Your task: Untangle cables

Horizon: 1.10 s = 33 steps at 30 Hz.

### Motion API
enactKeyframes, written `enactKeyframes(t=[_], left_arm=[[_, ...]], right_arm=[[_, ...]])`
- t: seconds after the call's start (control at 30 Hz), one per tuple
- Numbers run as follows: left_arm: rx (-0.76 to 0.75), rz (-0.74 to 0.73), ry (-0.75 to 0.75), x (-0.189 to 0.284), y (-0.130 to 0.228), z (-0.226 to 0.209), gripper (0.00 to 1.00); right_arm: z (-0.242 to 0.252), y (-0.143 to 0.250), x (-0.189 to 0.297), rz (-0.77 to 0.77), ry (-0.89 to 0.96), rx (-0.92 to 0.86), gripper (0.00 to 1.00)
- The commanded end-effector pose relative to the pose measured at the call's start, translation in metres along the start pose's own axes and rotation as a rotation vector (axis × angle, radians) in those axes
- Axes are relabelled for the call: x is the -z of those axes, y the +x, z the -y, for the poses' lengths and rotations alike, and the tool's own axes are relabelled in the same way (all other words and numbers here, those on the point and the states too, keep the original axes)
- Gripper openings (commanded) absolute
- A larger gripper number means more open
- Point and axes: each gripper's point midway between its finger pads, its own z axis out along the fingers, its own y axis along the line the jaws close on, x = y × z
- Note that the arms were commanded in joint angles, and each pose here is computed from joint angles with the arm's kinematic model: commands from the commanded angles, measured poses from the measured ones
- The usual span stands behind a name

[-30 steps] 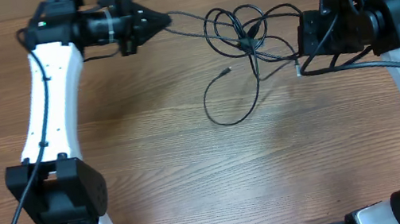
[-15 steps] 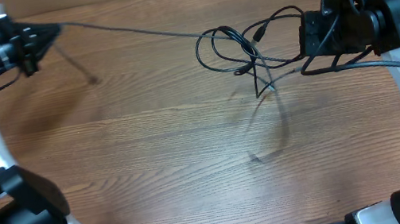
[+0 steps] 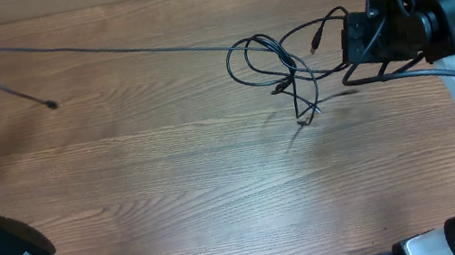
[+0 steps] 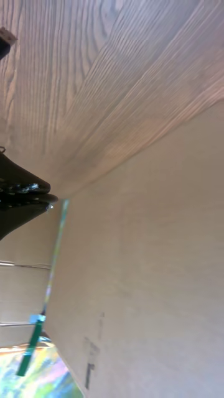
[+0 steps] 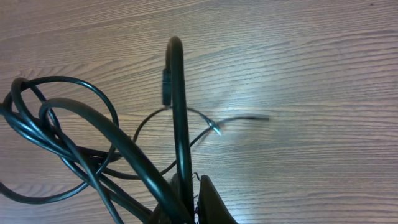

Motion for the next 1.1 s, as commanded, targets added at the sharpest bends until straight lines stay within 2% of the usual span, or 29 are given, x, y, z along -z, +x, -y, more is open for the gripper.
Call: enactKeyframes(t=[0.0, 0.13, 0.17, 0.27, 0.3, 0.5, 0.67, 0.8, 0.87, 0.93, 0.97, 1.07], left_arm=[[0.009, 0.024, 0.005, 0.010, -0.006, 0.001, 0.04], [0.003, 0.003, 0.013, 0.004, -0.001, 0.004, 0.04], [-0.001, -0.003, 0.014, 0.002, 0.000, 0.005, 0.18], [-0.047, -0.035, 0.031, -0.006, 0.008, 0.010, 0.86], [-0.059, -0.051, 0.038, -0.010, 0.012, 0.012, 1.00], [-0.112, -0.137, 0.078, -0.033, 0.034, 0.025, 1.00], [-0.181, -0.323, 0.179, -0.069, 0.088, 0.051, 0.99], [-0.193, -0.451, 0.167, -0.105, 0.136, 0.058, 1.00], [-0.183, -0.494, 0.105, -0.125, 0.160, 0.052, 1.00], [-0.199, -0.542, -0.098, -0.161, 0.206, 0.027, 1.00], [-0.218, -0.552, -0.149, -0.169, 0.218, 0.021, 1.00], [-0.353, -0.612, -0.223, -0.195, 0.263, 0.014, 1.00]], right_arm=[[0.007, -0.004, 0.006, 0.030, 0.025, -0.008, 0.04], [0.007, -0.003, 0.006, 0.029, 0.025, -0.009, 0.04], [0.007, -0.003, 0.006, 0.029, 0.025, -0.009, 0.04], [0.007, -0.004, 0.006, 0.030, 0.025, -0.009, 0.04], [0.007, -0.004, 0.006, 0.030, 0.025, -0.009, 0.04], [0.007, -0.004, 0.006, 0.030, 0.024, -0.009, 0.04], [0.006, -0.006, 0.006, 0.039, 0.021, -0.008, 0.04], [0.006, -0.007, 0.006, 0.044, 0.020, -0.008, 0.04], [0.006, -0.008, 0.006, 0.047, 0.019, -0.008, 0.04], [0.005, -0.010, 0.007, 0.054, 0.017, -0.007, 0.04], [0.005, -0.010, 0.007, 0.057, 0.016, -0.007, 0.04], [0.005, -0.011, 0.007, 0.059, 0.016, -0.006, 0.04]])
